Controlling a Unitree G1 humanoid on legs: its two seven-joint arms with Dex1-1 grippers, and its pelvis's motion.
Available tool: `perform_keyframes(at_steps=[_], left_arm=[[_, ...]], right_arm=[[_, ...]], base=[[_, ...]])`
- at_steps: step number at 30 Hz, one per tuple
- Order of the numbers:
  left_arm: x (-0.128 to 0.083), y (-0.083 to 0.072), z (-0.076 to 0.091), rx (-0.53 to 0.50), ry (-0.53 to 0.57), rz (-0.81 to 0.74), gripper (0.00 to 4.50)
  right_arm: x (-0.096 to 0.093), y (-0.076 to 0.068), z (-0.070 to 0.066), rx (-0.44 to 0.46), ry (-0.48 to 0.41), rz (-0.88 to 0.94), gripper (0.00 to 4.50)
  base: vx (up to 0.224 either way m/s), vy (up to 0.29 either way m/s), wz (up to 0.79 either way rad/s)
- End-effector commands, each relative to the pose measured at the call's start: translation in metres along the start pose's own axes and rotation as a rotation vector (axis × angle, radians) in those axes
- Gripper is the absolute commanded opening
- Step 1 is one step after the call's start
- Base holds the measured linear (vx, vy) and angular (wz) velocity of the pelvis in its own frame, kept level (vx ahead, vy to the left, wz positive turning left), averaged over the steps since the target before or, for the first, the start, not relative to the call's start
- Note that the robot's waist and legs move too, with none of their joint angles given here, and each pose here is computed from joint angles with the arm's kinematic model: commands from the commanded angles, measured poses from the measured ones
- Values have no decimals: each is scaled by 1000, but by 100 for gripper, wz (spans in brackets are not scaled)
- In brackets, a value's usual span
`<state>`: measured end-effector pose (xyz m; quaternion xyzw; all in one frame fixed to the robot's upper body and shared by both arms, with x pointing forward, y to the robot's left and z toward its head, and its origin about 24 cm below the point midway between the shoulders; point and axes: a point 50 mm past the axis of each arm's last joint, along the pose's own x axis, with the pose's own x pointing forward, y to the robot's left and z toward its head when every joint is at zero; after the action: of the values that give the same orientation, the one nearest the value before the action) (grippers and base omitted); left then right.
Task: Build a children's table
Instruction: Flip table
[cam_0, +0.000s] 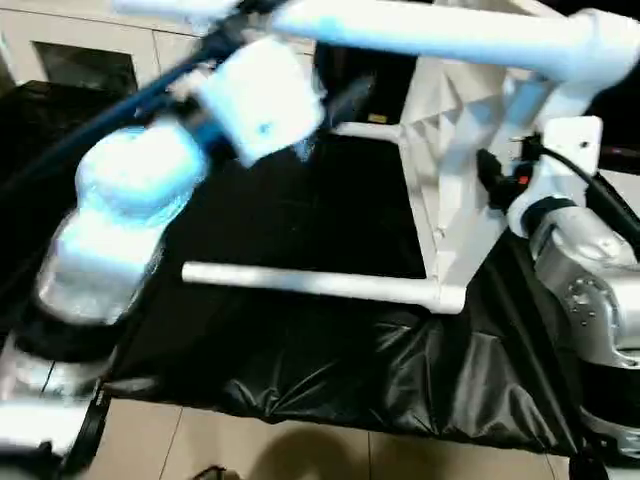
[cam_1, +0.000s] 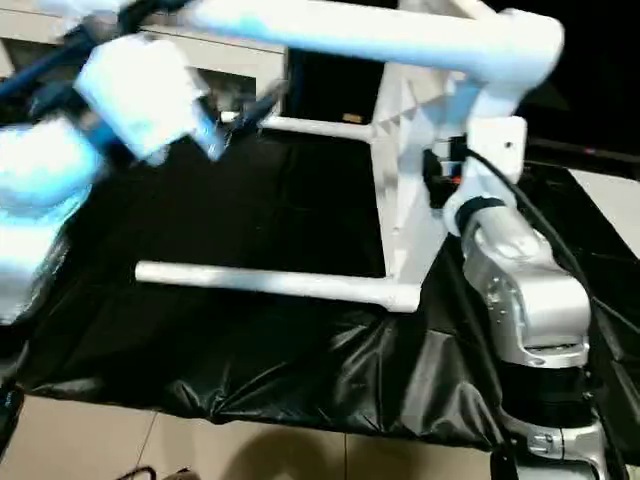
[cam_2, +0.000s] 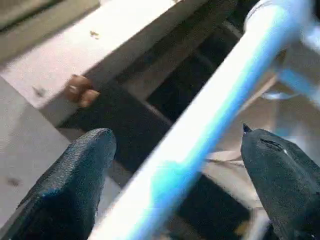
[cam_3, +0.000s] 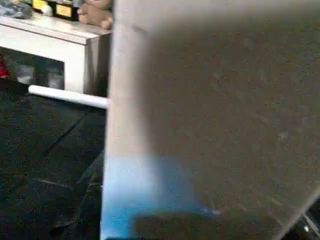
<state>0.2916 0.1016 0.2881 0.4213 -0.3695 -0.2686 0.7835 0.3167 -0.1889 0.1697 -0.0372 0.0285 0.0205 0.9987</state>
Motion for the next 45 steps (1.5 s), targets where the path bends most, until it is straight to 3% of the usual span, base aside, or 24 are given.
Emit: perform_keyframes(at_steps=[1, 4, 9, 13, 20, 23, 30, 35, 36, 38, 45], left_arm=[[8, -1, -2, 63, 7, -7, 450], [13, 2, -10, 132, 46, -16, 450], [18, 4, -23, 157, 91, -14, 450], [21, 4, -32, 191, 124, 1, 450], [14, 16, -48, 244, 213, 55, 450], [7, 22, -53, 253, 234, 66, 450], [0, 29, -59, 291, 270, 96, 384], [-4, 31, -63, 312, 291, 78, 339], [-5, 31, -64, 315, 291, 73, 322], [-7, 31, -65, 320, 295, 68, 318], [-14, 35, -73, 340, 345, 53, 240]], right_arm=[[0, 13, -24, 3, 114, 84, 274], [0, 14, -25, -18, 116, 69, 313], [-4, 19, -28, -53, 90, 86, 313], [-10, 22, -39, -37, 88, 99, 313], [-12, 26, -54, -8, 86, 109, 313], [-7, 27, -57, -7, 39, 111, 313], [5, 22, -58, -7, -44, 103, 319], [12, 31, -50, 18, -134, 151, 319], [14, 34, -48, 28, -162, 167, 290], [16, 39, -47, 38, -185, 189, 283], [20, 52, -54, 55, -189, 193, 237]], base=[[0, 0, 0], [0, 0, 0], [0, 0, 0], [0, 0, 0], [0, 0, 0], [0, 0, 0], [0, 0, 0], [0, 0, 0], [0, 0, 0], [0, 0, 0], [0, 0, 0]])
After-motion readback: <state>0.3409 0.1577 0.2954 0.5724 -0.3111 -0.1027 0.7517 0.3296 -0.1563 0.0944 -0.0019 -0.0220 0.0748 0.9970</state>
